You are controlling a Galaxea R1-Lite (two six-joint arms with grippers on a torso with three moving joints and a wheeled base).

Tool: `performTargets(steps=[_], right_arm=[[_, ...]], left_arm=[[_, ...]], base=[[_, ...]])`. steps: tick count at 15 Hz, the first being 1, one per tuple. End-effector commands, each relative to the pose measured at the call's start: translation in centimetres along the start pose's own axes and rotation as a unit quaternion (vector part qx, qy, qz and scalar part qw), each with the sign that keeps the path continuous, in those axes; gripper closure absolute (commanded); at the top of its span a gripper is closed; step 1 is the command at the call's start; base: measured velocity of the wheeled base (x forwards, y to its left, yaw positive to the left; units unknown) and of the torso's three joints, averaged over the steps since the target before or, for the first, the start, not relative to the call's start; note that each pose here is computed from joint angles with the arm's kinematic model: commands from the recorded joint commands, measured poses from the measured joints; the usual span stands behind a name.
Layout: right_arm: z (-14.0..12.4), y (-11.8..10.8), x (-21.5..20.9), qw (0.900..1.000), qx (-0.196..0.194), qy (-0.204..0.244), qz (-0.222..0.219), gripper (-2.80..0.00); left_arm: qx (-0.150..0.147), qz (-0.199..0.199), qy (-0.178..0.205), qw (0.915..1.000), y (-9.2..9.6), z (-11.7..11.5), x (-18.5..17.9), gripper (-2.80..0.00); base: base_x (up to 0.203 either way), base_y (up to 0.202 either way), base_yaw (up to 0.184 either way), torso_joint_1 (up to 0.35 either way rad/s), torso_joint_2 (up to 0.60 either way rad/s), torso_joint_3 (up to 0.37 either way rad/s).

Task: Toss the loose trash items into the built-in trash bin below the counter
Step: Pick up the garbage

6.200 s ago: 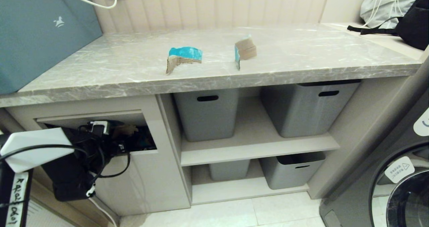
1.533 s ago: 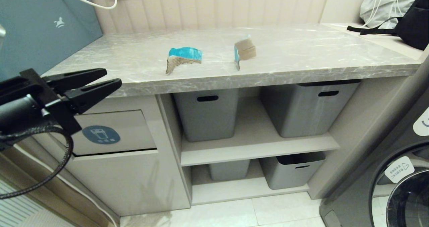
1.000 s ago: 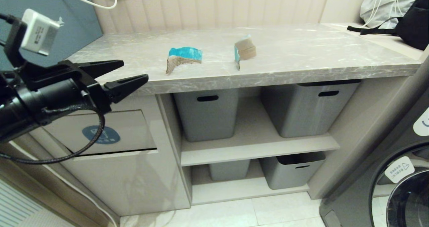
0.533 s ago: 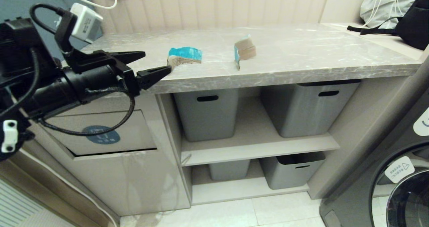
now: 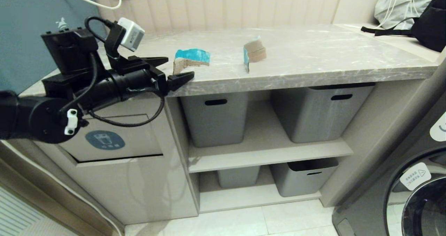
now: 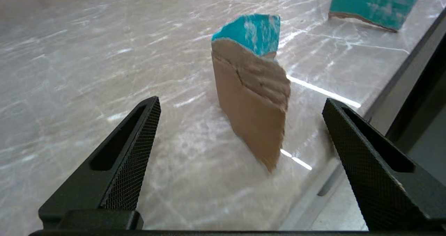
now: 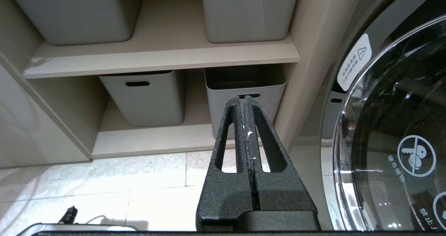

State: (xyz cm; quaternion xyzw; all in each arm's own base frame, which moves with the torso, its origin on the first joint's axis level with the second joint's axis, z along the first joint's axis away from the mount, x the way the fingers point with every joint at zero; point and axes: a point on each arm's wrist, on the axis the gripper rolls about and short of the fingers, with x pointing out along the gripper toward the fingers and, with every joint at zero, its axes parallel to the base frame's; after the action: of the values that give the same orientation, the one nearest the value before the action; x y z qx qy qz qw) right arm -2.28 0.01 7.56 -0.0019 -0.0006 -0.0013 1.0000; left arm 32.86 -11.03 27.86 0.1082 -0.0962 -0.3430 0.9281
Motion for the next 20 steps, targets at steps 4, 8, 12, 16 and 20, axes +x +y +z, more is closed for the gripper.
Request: performTargets(steps=[4,8,12,16,20], right_arm=[[0.0,0.0,0.0,1.000,0.000,0.000,0.000,0.00],[0.0,0.0,0.0,1.000,0.000,0.000,0.000,0.00],[0.0,0.0,0.0,1.000,0.000,0.000,0.000,0.00],[0.0,0.0,0.0,1.000,0.000,0.000,0.000,0.00],[0.0,0.0,0.0,1.000,0.000,0.000,0.000,0.00]], left_arm=[[0.000,-0.002,0.000,1.0000,0.5,-0.9,2.0,0.00],[-0.004,-0.004,0.002,1.0000,0.6,-0.7,1.9,0.00],[-0.003,-0.004,-0.003,1.0000,0.4,0.1,1.4,0.00],[-0.002,-0.004,-0.007,1.0000,-0.1,1.6,-0.4,0.00],[-0.013,0.000,0.023,0.9996,-2.0,1.3,-6.0,0.00]], base=[[0.000,0.000,0.000,0.000,0.00,0.000],[0.000,0.000,0.000,0.000,0.00,0.000],[0.000,0.000,0.000,0.000,0.00,0.000],[0.000,0.000,0.000,0.000,0.00,0.000],[0.000,0.000,0.000,0.000,0.00,0.000]])
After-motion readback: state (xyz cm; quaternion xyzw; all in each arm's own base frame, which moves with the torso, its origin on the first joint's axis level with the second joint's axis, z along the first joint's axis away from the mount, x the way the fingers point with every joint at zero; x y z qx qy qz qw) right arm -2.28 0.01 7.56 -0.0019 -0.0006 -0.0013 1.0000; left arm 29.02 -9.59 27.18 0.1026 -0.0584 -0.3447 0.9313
